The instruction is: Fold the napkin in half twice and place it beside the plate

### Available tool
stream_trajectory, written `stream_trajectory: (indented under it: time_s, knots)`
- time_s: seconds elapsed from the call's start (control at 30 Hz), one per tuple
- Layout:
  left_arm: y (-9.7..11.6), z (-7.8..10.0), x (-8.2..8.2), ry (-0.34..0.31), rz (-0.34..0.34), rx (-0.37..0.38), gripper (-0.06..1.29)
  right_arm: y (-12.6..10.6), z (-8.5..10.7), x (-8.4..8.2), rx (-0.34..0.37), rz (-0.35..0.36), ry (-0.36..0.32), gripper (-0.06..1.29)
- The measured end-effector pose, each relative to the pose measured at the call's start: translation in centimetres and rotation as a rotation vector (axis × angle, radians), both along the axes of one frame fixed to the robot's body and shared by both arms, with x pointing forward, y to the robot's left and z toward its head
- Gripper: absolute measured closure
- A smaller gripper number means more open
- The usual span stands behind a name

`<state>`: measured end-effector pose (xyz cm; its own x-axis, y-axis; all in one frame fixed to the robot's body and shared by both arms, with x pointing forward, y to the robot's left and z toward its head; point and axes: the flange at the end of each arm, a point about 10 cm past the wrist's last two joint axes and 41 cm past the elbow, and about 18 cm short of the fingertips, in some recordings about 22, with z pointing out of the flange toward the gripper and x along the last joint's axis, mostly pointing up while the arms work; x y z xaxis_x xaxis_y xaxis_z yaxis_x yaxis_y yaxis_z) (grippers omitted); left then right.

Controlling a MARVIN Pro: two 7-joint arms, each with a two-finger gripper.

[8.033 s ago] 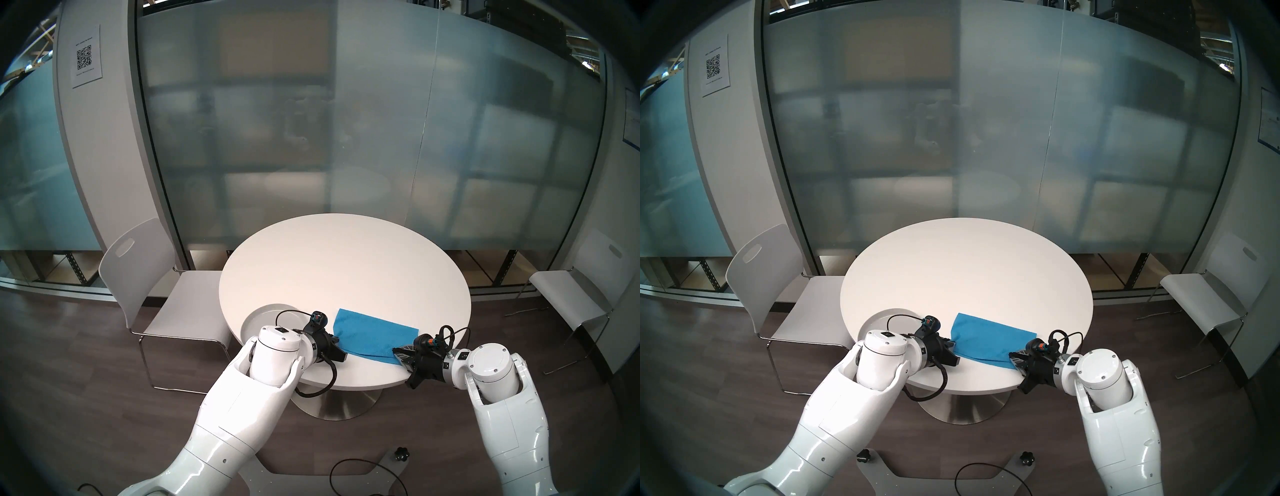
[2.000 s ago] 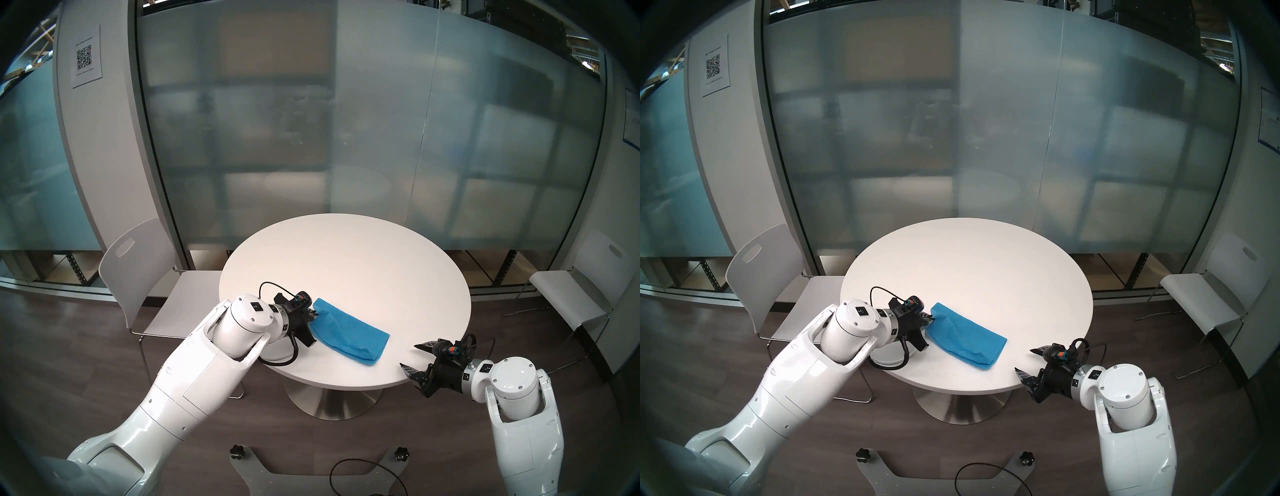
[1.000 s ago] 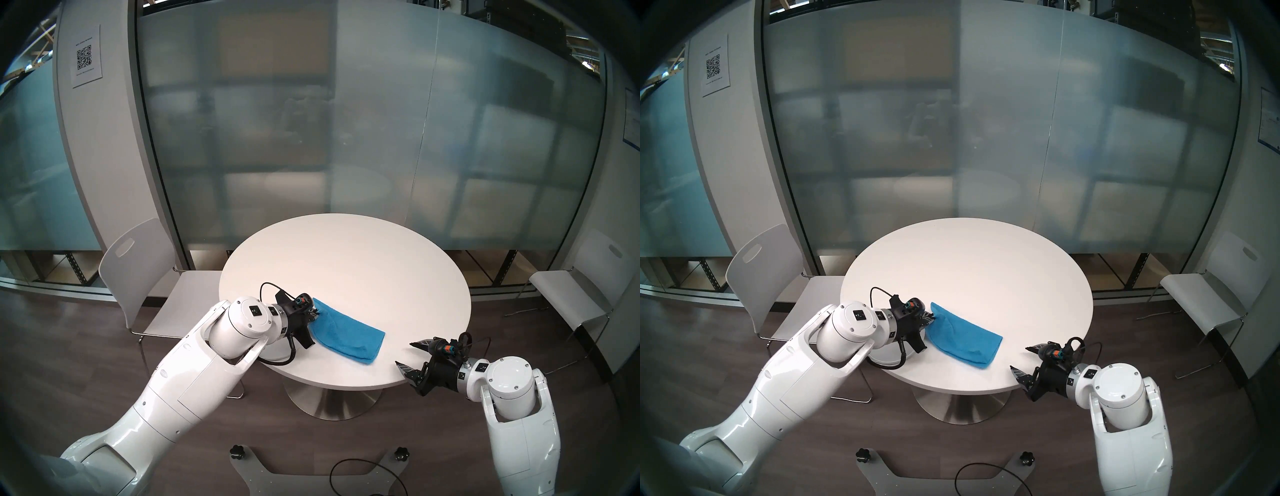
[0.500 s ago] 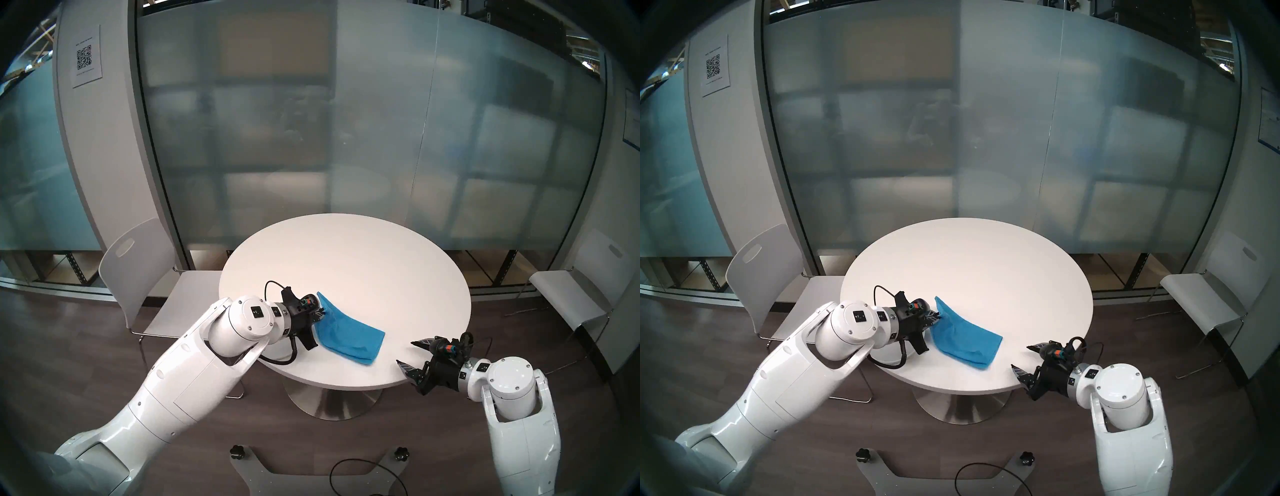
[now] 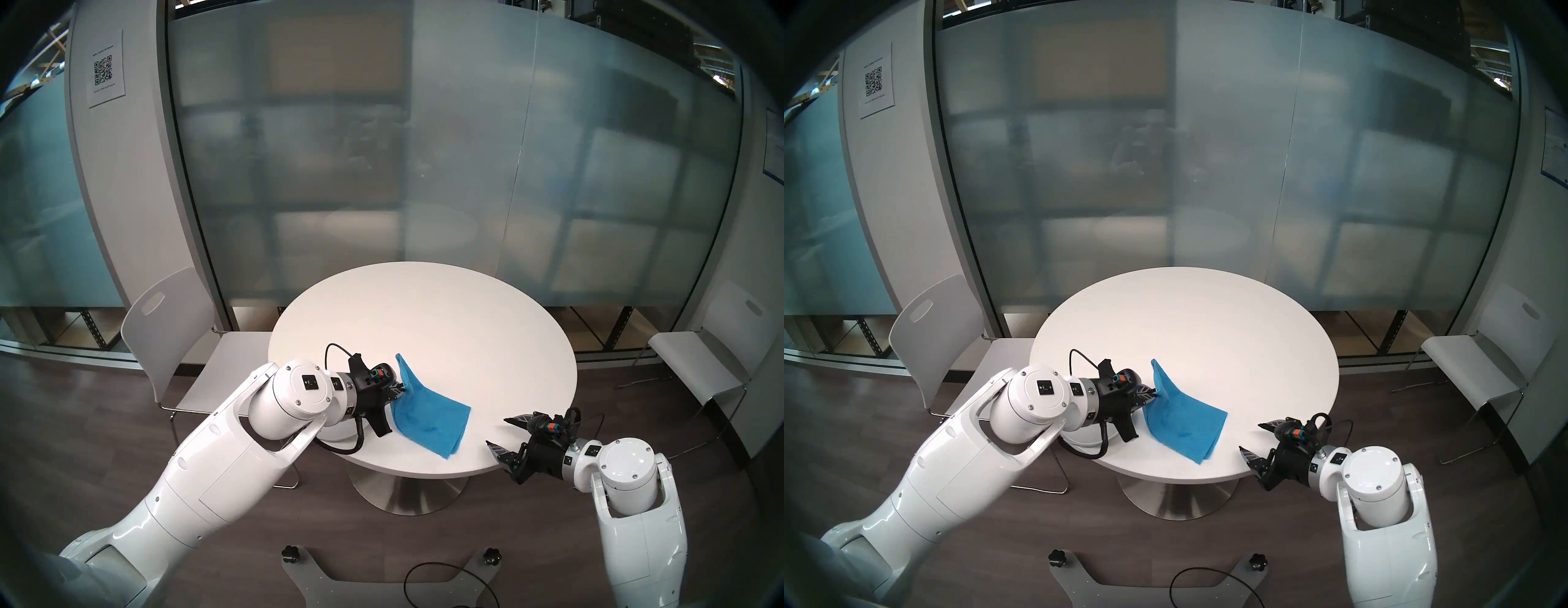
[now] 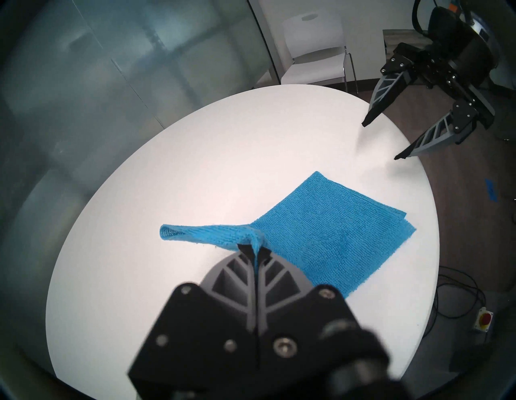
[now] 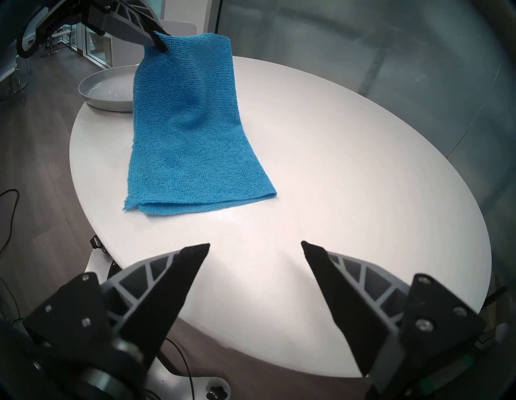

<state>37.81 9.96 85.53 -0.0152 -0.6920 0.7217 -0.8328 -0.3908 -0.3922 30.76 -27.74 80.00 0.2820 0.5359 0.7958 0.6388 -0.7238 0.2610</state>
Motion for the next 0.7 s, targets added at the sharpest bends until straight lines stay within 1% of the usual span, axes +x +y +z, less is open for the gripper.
stream_trajectory:
  time_s: [0.13, 0.23, 0.7]
  knots:
    - [-0.4, -0.5, -0.5, 0.008, -0.01, 0.017, 1.25, -0.2, 0.1, -0.1, 0.0, -0.003, -0.002, 0.24]
    - [-0.7, -0.7, -0.6, 0.013, -0.005, 0.022, 1.25, -0.3, 0.1, -0.2, 0.001, -0.005, -0.002, 0.24]
    - [-2.1, -0.1, -0.2, 0.007, 0.007, 0.015, 1.25, -0.6, -0.4, -1.2, 0.008, -0.015, 0.006, 0.24]
